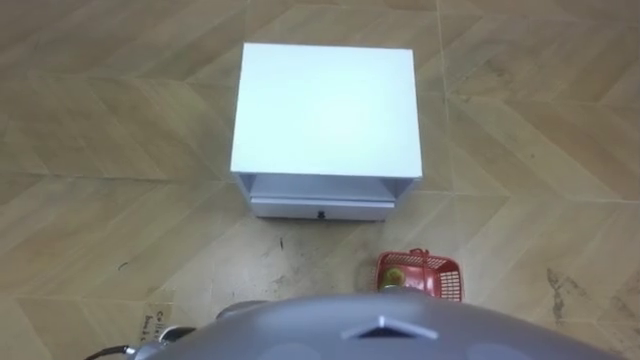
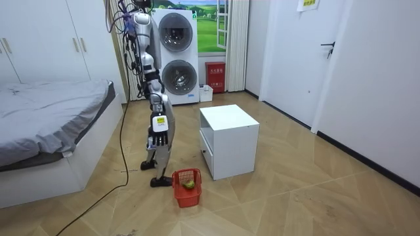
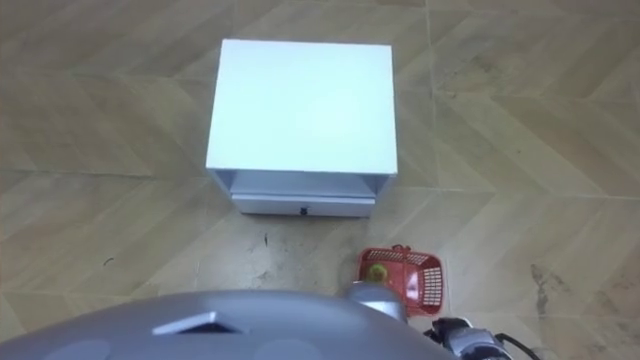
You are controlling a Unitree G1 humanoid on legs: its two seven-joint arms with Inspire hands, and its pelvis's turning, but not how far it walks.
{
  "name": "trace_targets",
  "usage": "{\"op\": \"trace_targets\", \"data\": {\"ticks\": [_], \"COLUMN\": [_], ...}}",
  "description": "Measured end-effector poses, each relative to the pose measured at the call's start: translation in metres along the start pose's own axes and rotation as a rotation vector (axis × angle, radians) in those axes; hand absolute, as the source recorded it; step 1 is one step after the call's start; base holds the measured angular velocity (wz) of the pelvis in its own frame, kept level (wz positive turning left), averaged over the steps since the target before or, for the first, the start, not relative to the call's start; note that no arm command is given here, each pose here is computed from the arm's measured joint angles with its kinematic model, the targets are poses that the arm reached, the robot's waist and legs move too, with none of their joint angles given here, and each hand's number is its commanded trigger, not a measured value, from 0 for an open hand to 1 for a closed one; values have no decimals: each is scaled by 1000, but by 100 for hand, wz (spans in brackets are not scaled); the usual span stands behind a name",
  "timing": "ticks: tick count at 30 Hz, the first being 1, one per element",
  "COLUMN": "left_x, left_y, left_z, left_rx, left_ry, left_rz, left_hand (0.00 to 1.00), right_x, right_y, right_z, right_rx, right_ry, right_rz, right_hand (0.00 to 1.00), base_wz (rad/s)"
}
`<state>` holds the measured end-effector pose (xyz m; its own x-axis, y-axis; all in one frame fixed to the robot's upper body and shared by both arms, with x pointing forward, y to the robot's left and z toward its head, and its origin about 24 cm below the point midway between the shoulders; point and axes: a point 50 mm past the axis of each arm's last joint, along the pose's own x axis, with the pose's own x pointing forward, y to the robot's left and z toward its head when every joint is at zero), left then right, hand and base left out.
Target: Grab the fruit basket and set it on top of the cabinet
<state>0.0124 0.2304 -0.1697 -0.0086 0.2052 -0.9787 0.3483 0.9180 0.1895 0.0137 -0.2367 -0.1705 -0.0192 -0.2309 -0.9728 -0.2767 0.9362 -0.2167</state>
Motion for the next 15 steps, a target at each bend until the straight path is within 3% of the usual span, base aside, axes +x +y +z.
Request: {"op": "trace_targets", "data": {"ticks": [7, 10, 12, 15], "left_x": [0, -1, -1, -1], "left_y": [10, 25, 30, 28], "left_z": [14, 24, 17, -2], "left_rx": [8, -22, -20, -32], "left_ry": [-56, -88, -77, -40], "left_rz": [41, 86, 108, 128], "left_hand": [0, 0, 0, 0], "right_x": [-3, -5, -3, -9], "right_y": [-25, -29, -26, -41], "right_z": [30, 39, 30, 60], "right_rx": [86, 197, 262, 344], "right_ry": [-80, -97, -65, -153], "right_rz": [-129, -153, -146, -200], "right_hand": [0, 0, 0, 0], "base_wz": [-5, 57, 43, -29]}}
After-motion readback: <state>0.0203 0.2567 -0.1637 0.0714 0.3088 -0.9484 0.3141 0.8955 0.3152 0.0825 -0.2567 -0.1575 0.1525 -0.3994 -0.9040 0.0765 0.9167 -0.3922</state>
